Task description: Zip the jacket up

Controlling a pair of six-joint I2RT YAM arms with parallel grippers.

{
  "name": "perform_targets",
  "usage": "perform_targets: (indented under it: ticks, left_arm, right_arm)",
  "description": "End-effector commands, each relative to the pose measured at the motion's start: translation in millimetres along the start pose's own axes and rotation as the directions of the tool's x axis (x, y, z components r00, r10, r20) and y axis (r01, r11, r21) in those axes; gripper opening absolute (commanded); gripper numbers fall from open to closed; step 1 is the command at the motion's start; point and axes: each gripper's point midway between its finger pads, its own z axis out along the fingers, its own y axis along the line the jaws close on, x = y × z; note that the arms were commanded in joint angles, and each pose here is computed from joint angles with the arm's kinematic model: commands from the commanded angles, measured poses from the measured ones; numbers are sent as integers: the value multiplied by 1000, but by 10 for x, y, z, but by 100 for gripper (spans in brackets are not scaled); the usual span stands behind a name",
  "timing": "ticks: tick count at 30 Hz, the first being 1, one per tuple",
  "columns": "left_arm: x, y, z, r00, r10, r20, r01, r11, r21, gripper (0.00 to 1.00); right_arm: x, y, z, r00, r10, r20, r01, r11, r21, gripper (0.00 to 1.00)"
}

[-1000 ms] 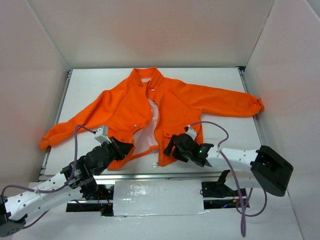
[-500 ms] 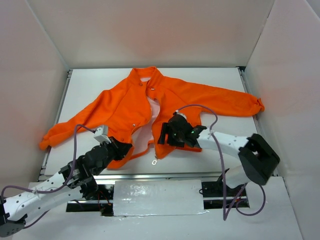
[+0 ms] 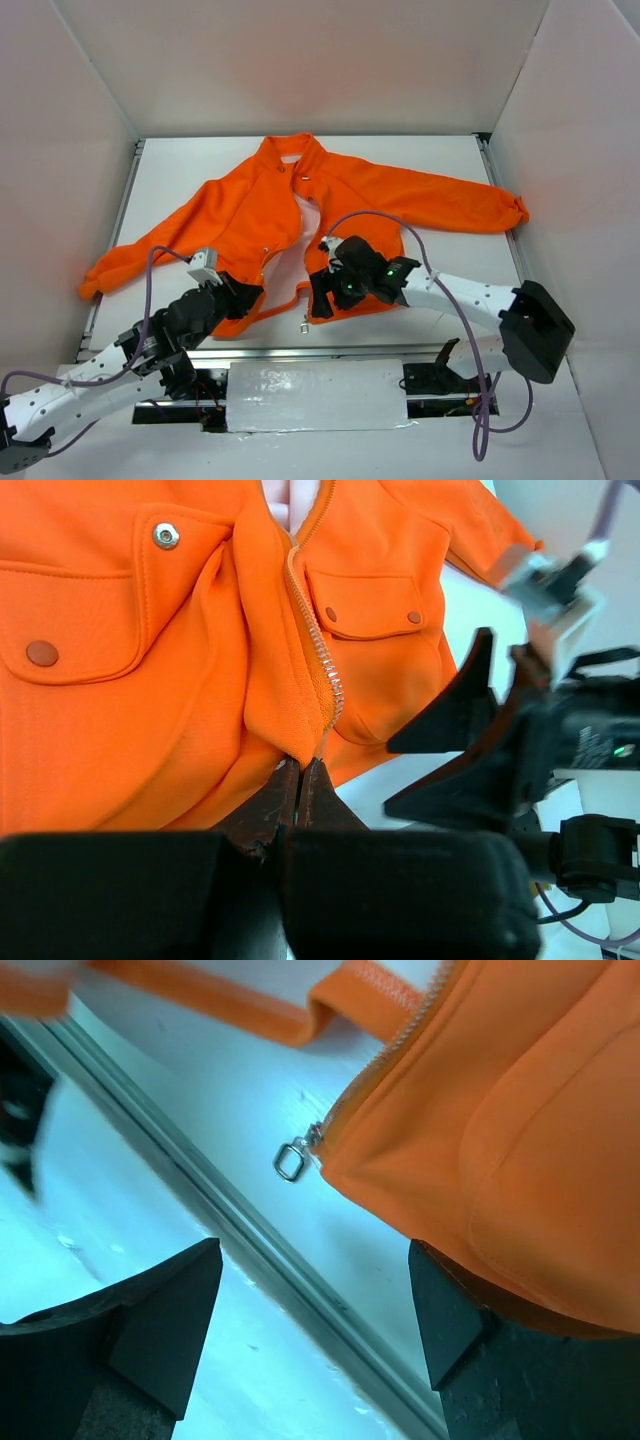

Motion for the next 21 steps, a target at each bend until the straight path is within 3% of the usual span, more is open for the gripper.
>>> perform_targets:
  ticks: [1, 2, 9, 11, 16, 21]
  left_arm:
    - [-164, -188, -52, 999, 16, 28, -17, 999, 48, 0]
    - [-171, -190, -58, 999, 18, 27, -19, 999, 47, 0]
    - [-170, -183, -105, 1000, 18, 25, -20, 998, 61, 0]
    - [-180, -178, -115, 999, 20, 26, -22, 998, 58, 0]
    - [-206, -193, -138, 999, 25, 29, -27, 998, 60, 0]
    - [-194, -214, -137, 999, 30, 21, -31, 997, 69, 0]
  right_arm:
    - [-41, 149, 7, 961, -276, -35, 276, 961, 3, 82]
    - [-102, 62, 41, 952, -306, -24, 307, 949, 74, 82]
    - [-88, -27, 307, 879, -463, -117, 477, 863, 166, 67]
    - [-50, -45, 381, 868, -474, -146, 495, 846, 198, 66]
    - [-73, -156, 520, 866, -477, -150, 499, 810, 306, 48]
    - [-72, -146, 595, 871, -470, -144, 490, 808, 327, 47]
